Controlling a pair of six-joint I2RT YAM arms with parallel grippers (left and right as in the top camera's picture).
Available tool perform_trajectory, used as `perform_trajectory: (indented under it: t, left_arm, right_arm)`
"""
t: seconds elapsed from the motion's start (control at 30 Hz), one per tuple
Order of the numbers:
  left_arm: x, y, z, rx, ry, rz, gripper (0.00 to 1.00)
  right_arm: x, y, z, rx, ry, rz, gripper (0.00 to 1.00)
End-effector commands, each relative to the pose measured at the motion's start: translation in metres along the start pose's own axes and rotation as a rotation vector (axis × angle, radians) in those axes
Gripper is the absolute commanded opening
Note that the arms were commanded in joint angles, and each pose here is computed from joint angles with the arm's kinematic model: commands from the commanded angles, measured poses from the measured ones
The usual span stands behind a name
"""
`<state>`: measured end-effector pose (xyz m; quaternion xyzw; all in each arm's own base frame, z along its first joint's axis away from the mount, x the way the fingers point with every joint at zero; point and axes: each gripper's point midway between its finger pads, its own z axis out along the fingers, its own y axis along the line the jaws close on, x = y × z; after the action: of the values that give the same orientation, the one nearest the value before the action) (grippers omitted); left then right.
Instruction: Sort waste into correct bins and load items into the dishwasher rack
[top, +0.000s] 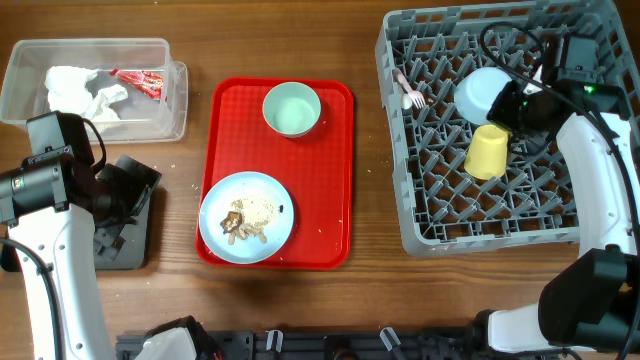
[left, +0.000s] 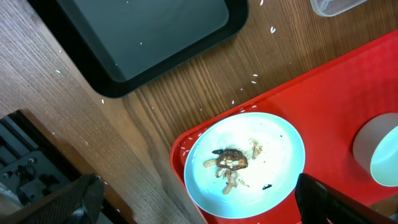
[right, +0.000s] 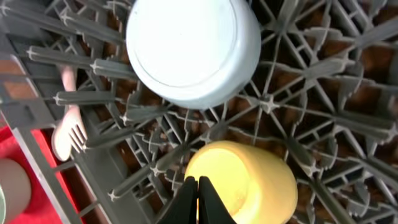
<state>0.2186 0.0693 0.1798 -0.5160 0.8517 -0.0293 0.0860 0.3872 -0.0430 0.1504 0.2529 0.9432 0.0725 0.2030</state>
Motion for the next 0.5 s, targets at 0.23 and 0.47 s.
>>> perform_trajectory:
  t: [0.23,0.47]
  left_arm:
    - [-0.002,0.004,0.0,-0.013,-0.012,-0.021,1.0]
    - [-0.002,0.004,0.0,-0.013,-0.012,-0.021,1.0]
  right_arm:
    - [0.023,-0.009,0.018,0.037,0.141,0.023,0.04]
    - [0.041,-0.034,-0.011,0.179,0.176,0.071,0.04]
